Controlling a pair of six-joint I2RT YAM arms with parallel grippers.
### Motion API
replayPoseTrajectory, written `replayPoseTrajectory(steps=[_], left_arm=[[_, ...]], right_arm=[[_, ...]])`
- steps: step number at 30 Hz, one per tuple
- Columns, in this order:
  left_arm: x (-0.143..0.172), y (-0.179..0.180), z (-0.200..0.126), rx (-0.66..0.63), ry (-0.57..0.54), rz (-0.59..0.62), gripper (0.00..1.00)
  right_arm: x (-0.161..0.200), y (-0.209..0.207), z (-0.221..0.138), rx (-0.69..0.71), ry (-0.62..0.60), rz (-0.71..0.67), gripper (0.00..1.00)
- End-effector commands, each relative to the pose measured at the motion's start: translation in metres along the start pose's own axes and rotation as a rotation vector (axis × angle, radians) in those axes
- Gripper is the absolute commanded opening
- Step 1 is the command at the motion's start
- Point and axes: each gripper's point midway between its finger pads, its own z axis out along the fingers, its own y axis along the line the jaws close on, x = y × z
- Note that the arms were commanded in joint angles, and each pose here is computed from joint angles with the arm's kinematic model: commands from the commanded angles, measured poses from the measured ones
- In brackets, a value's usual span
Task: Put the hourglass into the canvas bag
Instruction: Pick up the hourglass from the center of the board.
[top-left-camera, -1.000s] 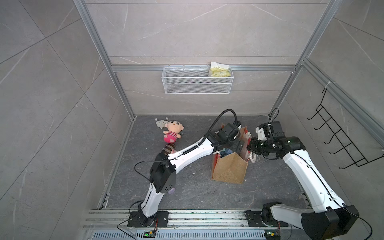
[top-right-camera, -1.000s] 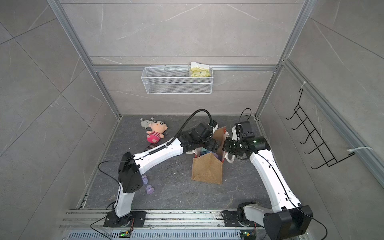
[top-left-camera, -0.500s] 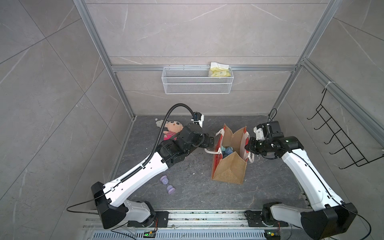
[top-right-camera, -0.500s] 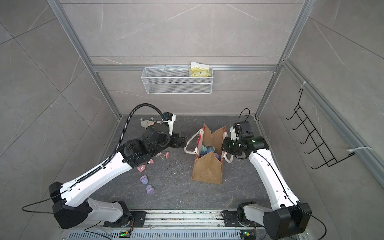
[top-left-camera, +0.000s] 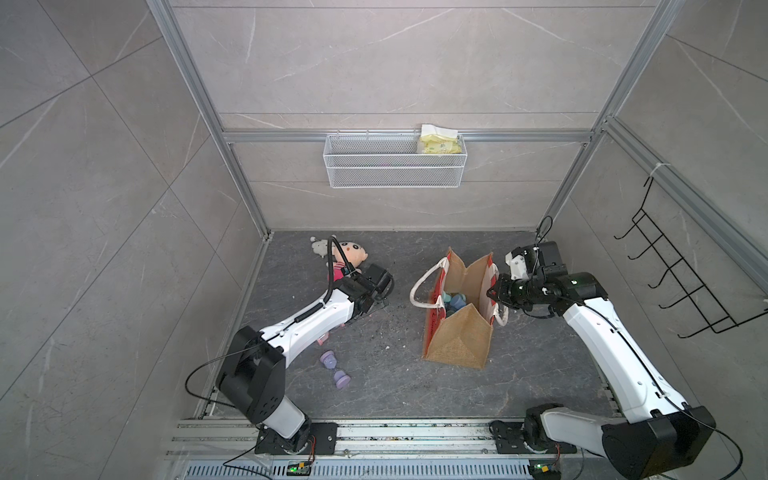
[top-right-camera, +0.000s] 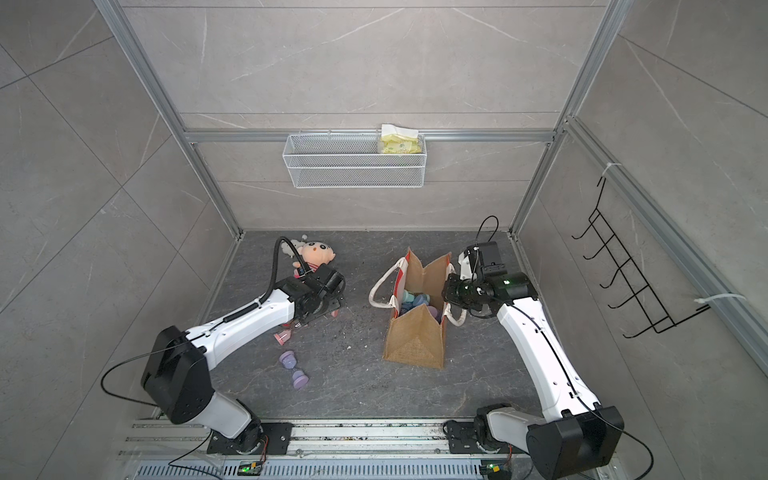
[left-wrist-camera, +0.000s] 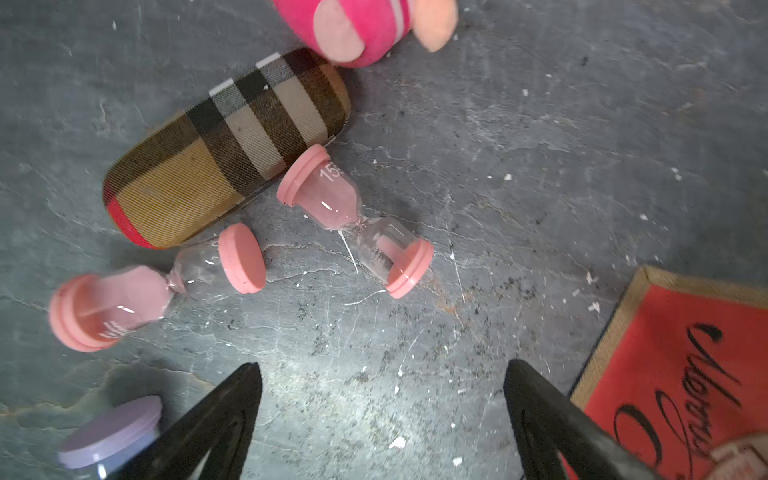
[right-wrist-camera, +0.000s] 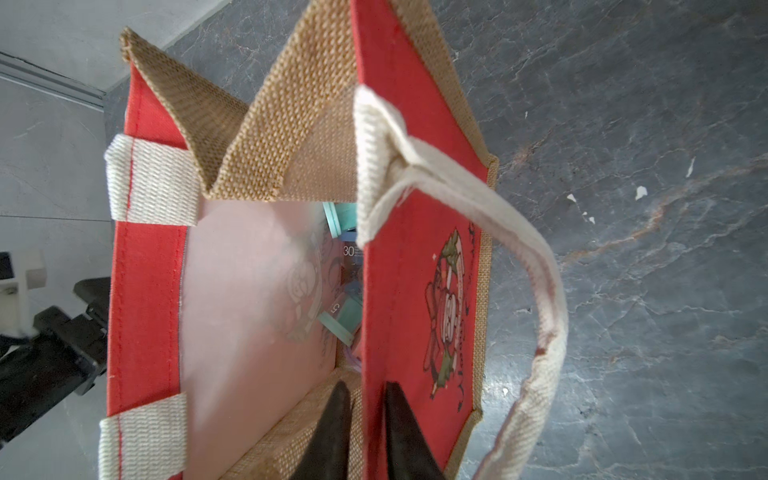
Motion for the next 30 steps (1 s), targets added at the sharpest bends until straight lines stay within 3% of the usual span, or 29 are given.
replayPoseTrajectory(steps=[1, 13, 30], left_arm=[[-0.003, -0.02, 0.015, 0.007, 0.021, -0.233, 0.93], [0.014, -0.011, 0.063, -0.148, 0.076, -0.451, 0.86], [0.012, 0.005, 0.098, -0.236, 0.079, -0.525, 0.71]], right_arm=[[-0.002, 0.01, -0.009, -0.034, -0.019, -0.028, 0.26], [-0.007, 0.01, -0.02, -0.022, -0.049, -0.05, 0.54], [-0.009, 0.009, -0.019, -0.014, -0.055, -0.034, 0.67]])
